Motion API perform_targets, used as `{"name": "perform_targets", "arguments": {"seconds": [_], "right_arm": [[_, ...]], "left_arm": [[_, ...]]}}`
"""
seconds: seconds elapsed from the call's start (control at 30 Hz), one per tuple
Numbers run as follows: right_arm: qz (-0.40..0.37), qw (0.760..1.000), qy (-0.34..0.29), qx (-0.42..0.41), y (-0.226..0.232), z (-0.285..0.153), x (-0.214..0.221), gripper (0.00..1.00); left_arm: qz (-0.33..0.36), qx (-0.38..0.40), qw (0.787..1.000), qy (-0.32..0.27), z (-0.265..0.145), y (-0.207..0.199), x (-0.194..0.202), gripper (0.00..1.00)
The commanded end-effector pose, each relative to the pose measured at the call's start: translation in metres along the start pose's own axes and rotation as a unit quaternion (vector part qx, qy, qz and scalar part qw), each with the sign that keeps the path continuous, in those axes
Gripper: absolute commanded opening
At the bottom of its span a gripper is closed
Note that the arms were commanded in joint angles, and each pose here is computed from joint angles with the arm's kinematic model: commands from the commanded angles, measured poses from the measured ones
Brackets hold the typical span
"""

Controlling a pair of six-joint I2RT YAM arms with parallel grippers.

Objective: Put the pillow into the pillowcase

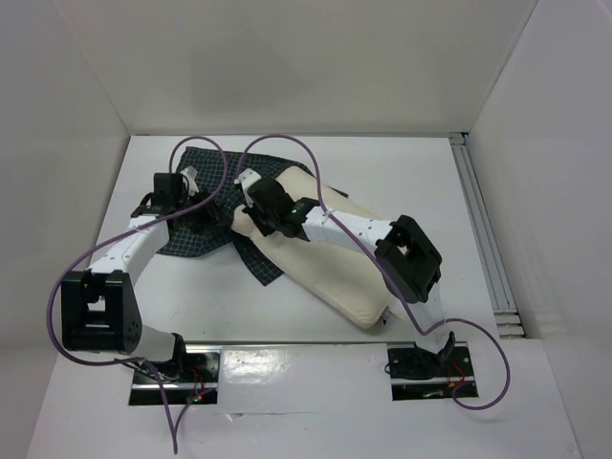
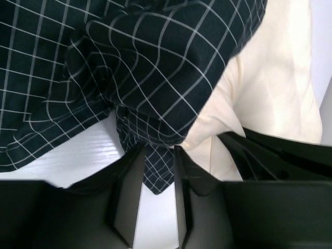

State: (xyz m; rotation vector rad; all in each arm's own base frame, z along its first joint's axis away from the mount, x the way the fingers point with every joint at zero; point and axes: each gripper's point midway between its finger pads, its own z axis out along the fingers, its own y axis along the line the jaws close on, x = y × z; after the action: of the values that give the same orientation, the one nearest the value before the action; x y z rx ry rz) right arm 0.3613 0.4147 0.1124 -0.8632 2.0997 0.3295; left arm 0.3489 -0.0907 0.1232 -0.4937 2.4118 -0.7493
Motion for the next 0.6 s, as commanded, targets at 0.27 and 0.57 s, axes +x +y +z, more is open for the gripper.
{"name": "perform_targets", "arguments": {"seconds": [0.27, 0.57], "right_arm": [[0.013, 0.999, -0.030, 0.007, -0.010, -0.011, -0.027, 0.00], [0.013, 0.999, -0.026, 0.017, -0.012, -0.007, -0.029, 0.00]], "left_arm": [[0.007, 0.005, 0.999, -0.032, 0.012, -0.013, -0.029, 0.34], [0.031, 0.058, 0.998, -0.025, 0.001, -0.037, -0.030, 0.00]]}}
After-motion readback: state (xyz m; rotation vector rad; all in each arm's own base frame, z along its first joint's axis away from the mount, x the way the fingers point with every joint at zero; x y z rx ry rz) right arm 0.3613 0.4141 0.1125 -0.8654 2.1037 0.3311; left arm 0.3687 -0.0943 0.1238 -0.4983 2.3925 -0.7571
